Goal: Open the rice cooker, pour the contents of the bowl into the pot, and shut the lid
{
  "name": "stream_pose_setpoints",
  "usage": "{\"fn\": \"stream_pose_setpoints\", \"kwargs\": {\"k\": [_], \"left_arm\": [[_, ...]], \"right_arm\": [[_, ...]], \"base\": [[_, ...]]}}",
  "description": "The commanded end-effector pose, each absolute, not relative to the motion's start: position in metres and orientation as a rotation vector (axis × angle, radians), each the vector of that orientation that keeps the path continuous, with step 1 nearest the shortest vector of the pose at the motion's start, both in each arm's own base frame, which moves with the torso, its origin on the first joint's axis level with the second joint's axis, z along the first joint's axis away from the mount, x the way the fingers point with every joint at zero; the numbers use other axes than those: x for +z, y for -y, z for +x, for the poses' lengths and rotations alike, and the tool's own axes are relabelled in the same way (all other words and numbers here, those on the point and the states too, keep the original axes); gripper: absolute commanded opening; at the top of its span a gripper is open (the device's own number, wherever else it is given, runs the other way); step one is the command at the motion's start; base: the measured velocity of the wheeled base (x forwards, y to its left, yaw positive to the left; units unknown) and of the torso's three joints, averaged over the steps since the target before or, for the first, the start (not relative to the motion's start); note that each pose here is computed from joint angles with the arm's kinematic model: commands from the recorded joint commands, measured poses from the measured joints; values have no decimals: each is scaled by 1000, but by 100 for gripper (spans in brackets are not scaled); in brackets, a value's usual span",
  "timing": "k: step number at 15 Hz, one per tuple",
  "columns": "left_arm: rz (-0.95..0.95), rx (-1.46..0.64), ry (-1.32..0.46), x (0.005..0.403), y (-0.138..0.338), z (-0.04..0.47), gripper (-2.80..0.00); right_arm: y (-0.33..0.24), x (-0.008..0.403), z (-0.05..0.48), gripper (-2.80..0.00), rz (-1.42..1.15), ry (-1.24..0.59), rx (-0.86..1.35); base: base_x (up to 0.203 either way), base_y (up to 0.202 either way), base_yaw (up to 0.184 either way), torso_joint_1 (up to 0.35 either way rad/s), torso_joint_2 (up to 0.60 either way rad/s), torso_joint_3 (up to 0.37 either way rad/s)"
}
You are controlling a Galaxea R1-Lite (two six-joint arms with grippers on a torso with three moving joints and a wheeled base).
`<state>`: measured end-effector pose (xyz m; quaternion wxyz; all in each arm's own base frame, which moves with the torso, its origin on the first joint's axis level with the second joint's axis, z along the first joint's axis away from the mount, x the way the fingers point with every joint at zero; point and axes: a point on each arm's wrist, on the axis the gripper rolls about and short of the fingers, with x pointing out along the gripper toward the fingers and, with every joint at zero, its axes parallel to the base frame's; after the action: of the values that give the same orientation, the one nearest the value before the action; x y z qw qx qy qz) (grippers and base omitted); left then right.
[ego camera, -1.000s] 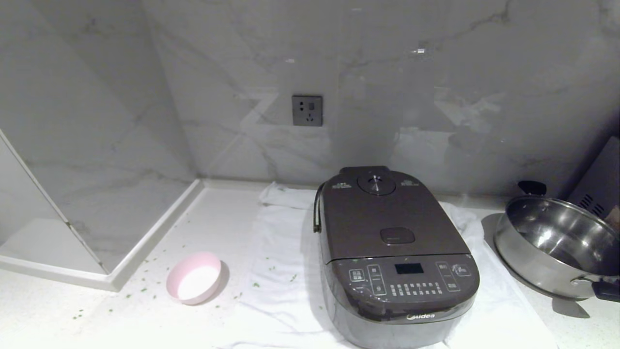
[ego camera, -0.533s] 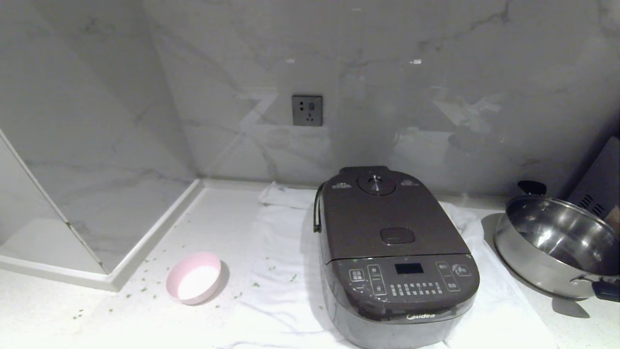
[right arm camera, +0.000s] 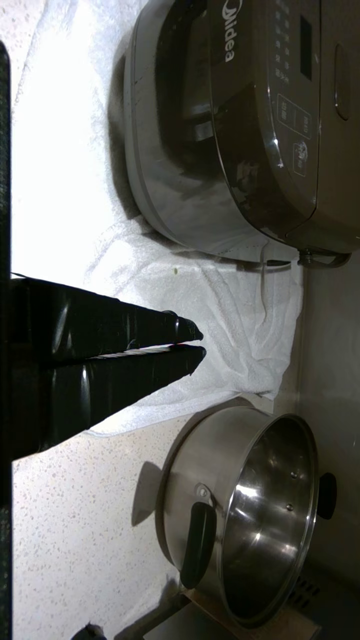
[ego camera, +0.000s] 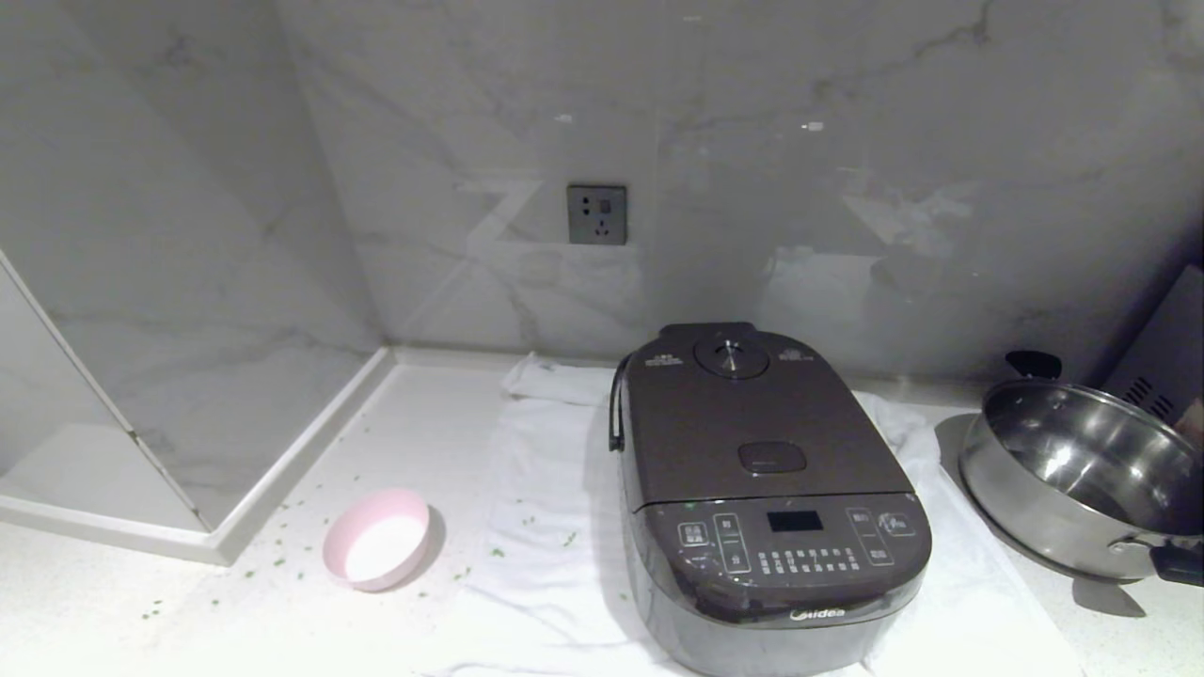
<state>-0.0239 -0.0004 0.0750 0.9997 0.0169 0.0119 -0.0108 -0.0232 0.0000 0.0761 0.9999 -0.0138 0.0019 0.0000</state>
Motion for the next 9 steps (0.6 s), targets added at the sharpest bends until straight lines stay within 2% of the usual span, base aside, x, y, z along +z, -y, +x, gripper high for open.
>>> {"fn": "stream_pose_setpoints", "kwargs": {"k": [1, 9], "left_arm": [[34, -22, -24, 75, 0, -24, -280], [35, -20, -24, 75, 0, -24, -280]], "right_arm": [[0, 76, -23, -280, -32, -5, 3], [0, 76, -23, -280, -32, -9, 3]], "base": [[0, 0, 0, 0, 0, 0], [0, 0, 0, 0, 0, 0]]}}
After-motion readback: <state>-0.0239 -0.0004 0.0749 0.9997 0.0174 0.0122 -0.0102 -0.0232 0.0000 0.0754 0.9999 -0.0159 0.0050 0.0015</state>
